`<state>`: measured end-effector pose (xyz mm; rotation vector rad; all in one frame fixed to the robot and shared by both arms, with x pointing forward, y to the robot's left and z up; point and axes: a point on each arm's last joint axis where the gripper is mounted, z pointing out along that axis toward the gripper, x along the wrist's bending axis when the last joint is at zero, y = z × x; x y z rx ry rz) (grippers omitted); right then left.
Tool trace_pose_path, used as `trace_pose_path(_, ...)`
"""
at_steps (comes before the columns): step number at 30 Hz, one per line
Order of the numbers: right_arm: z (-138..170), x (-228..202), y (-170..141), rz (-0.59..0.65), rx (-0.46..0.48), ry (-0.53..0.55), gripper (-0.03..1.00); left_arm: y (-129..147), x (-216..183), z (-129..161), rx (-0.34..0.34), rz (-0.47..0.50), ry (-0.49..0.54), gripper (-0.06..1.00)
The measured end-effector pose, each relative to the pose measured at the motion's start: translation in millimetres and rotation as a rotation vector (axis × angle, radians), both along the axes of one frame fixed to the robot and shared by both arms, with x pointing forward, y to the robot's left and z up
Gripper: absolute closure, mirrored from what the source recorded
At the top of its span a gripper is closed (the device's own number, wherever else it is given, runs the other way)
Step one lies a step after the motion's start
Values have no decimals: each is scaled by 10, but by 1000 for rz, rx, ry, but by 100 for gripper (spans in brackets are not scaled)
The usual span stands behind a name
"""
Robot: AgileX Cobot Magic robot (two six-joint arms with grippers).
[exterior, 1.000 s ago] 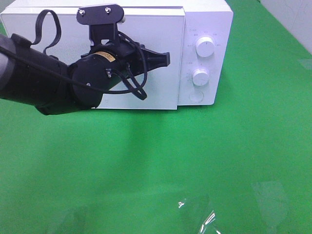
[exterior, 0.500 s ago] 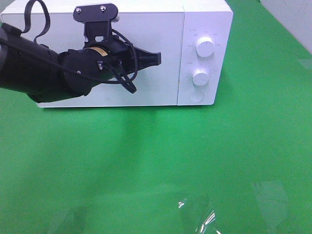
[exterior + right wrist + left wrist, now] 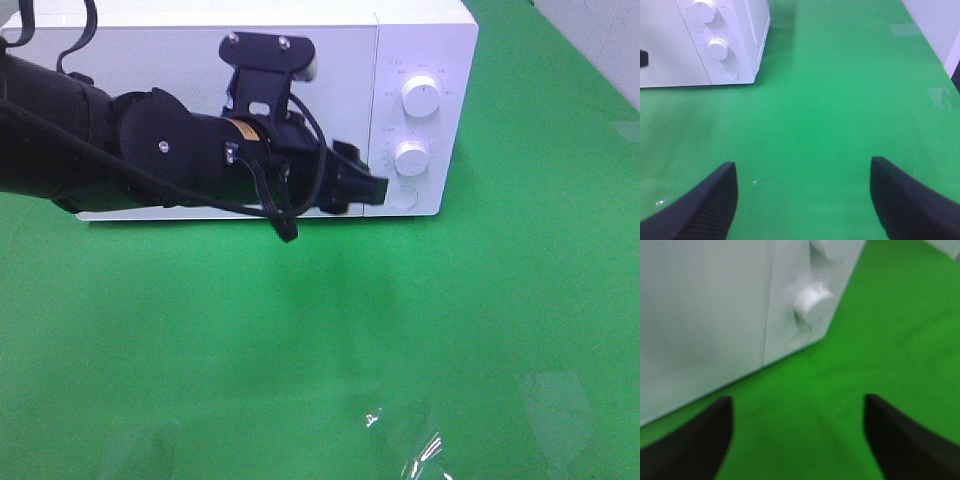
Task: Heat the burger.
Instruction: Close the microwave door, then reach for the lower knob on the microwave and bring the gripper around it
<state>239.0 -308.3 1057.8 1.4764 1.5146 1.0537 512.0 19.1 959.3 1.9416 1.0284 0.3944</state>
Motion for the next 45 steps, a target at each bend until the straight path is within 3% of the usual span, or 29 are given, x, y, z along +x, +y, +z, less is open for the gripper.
trace_pose_path(1,0,0,0,0,0,0,25,2,-32,-34,20,-18,41,12)
trace_pose_path(2,0,0,0,0,0,0,25,2,-32,-34,20,-18,41,12)
trace_pose_path(3,0,0,0,0,0,0,25,8,-99,-84,58,-56,121,3)
trace_pose_path(4,0,0,0,0,0,0,25,24,-165,-103,91,-91,189,0)
trace_pose_path(9,0,0,0,0,0,0,25,90,-358,-53,182,-200,333,-1)
trace_pose_path(17,0,0,0,0,0,0,25,275,-599,248,286,-295,430,-1)
trace_pose_path(22,0,0,0,0,0,0,25,510,-698,517,375,-211,443,-1)
trace_pose_path(23,0,0,0,0,0,0,25,649,-727,645,422,-131,432,-1)
trace_pose_path(24,0,0,0,0,0,0,25,649,-727,645,422,-131,432,-1)
trace_pose_path(25,0,0,0,0,0,0,25,792,-749,749,475,-38,424,-1)
trace_pose_path(29,0,0,0,0,0,0,25,993,-794,907,524,69,410,-1)
trace_pose_path(30,0,0,0,0,0,0,25,1158,-809,1025,515,133,419,-1)
trace_pose_path(31,0,0,0,0,0,0,25,1158,-809,1025,515,133,419,-1)
trace_pose_path(32,0,0,0,0,0,0,25,1346,-802,1130,472,187,446,-1)
trace_pose_path(35,0,0,0,0,0,0,25,1510,-788,1204,428,218,474,-1)
trace_pose_path(37,0,0,0,0,0,0,25,1920,-773,1383,297,282,502,-1)
trace_pose_path(40,0,0,0,0,0,0,25,2015,-787,1429,261,300,504,-1)
trace_pose_path(41,0,0,0,0,0,0,25,2181,-826,1499,224,340,504,-1)
trace_pose_path(45,0,0,0,0,0,0,25,2450,-1011,1521,185,430,500,-1)
